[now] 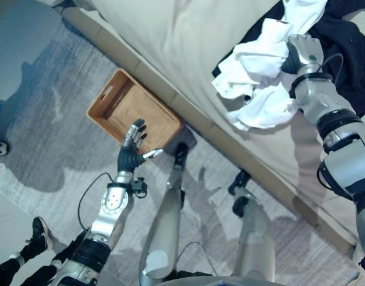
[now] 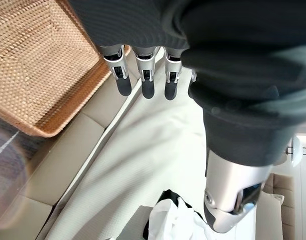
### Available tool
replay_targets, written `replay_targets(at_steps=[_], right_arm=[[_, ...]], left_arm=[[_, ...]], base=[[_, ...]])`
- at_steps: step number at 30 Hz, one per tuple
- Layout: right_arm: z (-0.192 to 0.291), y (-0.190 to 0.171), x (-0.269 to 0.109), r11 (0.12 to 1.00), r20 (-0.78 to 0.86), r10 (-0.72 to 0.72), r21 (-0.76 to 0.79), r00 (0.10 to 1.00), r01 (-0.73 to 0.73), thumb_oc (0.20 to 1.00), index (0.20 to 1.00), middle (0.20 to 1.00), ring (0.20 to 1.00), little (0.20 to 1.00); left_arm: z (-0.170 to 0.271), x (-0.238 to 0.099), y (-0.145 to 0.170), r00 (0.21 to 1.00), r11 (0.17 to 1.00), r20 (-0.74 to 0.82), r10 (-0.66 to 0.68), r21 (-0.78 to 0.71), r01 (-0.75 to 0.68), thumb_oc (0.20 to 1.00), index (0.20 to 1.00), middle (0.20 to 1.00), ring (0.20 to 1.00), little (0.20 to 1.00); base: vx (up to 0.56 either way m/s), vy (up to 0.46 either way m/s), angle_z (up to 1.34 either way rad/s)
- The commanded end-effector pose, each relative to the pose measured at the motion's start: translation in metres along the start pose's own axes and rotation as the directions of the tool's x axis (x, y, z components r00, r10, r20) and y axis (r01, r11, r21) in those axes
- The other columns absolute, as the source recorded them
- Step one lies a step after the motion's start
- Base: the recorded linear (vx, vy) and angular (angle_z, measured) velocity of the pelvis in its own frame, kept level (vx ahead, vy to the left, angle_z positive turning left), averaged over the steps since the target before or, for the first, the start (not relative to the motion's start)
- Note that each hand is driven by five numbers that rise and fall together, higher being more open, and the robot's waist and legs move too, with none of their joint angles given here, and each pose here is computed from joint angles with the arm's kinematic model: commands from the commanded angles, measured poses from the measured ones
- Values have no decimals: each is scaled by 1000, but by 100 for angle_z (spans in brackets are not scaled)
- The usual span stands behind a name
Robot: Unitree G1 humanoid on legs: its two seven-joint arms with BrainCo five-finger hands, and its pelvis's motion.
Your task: Pick up clothes into the bucket
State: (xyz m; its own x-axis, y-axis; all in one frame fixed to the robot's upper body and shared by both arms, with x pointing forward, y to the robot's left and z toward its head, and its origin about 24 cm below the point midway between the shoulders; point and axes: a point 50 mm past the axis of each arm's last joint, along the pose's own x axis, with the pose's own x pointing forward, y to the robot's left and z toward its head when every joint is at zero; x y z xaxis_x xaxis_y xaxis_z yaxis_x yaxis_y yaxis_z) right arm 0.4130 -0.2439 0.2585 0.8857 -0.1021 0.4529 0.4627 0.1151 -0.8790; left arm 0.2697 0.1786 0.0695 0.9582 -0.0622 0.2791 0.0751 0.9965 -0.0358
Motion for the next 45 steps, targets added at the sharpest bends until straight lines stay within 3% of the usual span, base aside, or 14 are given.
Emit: replay_targets(at_steps=[1, 4, 6, 13, 19, 21, 22, 28, 31, 34, 39, 45], right_arm=[[-21, -4, -5, 997, -63, -23, 66, 998, 27, 200, 200, 200, 200, 200], [-17, -2, -11, 958, -63, -64, 275, 996, 79, 200, 200, 200, 200, 200], [3, 2, -26, 871, 28, -114, 485, 993, 86, 200, 200, 200, 200, 200], [5, 36, -85, 674, 106, -60, 738, 993, -38, 200, 200, 200, 200, 200], [10, 36, -106, 582, 182, -57, 805, 982, -116, 200, 200, 200, 200, 200], [17, 32, -109, 524, 201, -76, 841, 977, -132, 200, 200, 200, 200, 200], [30, 33, -113, 449, 242, -75, 874, 967, -183, 200, 200, 200, 200, 200], [68, 21, -120, 330, 403, -112, 877, 908, -348, 200, 200, 200, 200, 200], [85, 16, -122, 322, 465, -136, 856, 875, -405, 200, 200, 200, 200, 200], [113, 17, -125, 237, 537, -142, 834, 832, -498, 200, 200, 200, 200, 200], [132, 20, -125, 214, 578, -128, 810, 806, -546, 200, 200, 200, 200, 200], [151, 19, -131, 159, 627, -138, 778, 767, -607, 200, 200, 200, 200, 200]], left_arm=[[11, 3, -14, 996, 998, 70, -54, -17, 55, 1000, 1000, 1000, 1000, 1000], [7, 4, -14, 998, 999, 51, -47, -2, 47, 1000, 1000, 1000, 1000, 1000], [-1, 4, -11, 999, 999, 15, -29, 30, 29, 1000, 1000, 1000, 1000, 1000], [-24, -1, -11, 993, 988, -101, -67, 129, 80, 1000, 1000, 1000, 1000, 1000], [-30, -5, -10, 987, 979, -135, -87, 170, 109, 1000, 1000, 1000, 1000, 1000], [-28, -4, -8, 989, 976, -125, -84, 191, 107, 1000, 1000, 1000, 1000, 1000], [-29, -7, -4, 988, 973, -136, -79, 203, 106, 1000, 1000, 1000, 1000, 1000], [-32, -11, 2, 982, 971, -165, -87, 205, 120, 1000, 1000, 1000, 1000, 1000], [-30, -6, -2, 984, 974, -150, -94, 190, 122, 1000, 1000, 1000, 1000, 1000], [-24, 0, -6, 990, 990, -116, -80, 104, 92, 1000, 1000, 1000, 1000, 1000], [-20, 8, -8, 994, 993, -92, -56, 99, 65, 1000, 1000, 1000, 1000, 1000], [1, 33, -33, 995, 991, 17, -102, 89, 100, 1000, 1000, 1000, 1000, 1000]], base=[[21, 8, 4], [29, 10, 4], [54, 1, 8], [85, -3, -9], [102, 11, -32], [79, 32, -31], [89, 37, -31], [76, 35, -47], [55, 23, -13], [18, 17, -22], [7, 5, -18], [40, 0, 3]])
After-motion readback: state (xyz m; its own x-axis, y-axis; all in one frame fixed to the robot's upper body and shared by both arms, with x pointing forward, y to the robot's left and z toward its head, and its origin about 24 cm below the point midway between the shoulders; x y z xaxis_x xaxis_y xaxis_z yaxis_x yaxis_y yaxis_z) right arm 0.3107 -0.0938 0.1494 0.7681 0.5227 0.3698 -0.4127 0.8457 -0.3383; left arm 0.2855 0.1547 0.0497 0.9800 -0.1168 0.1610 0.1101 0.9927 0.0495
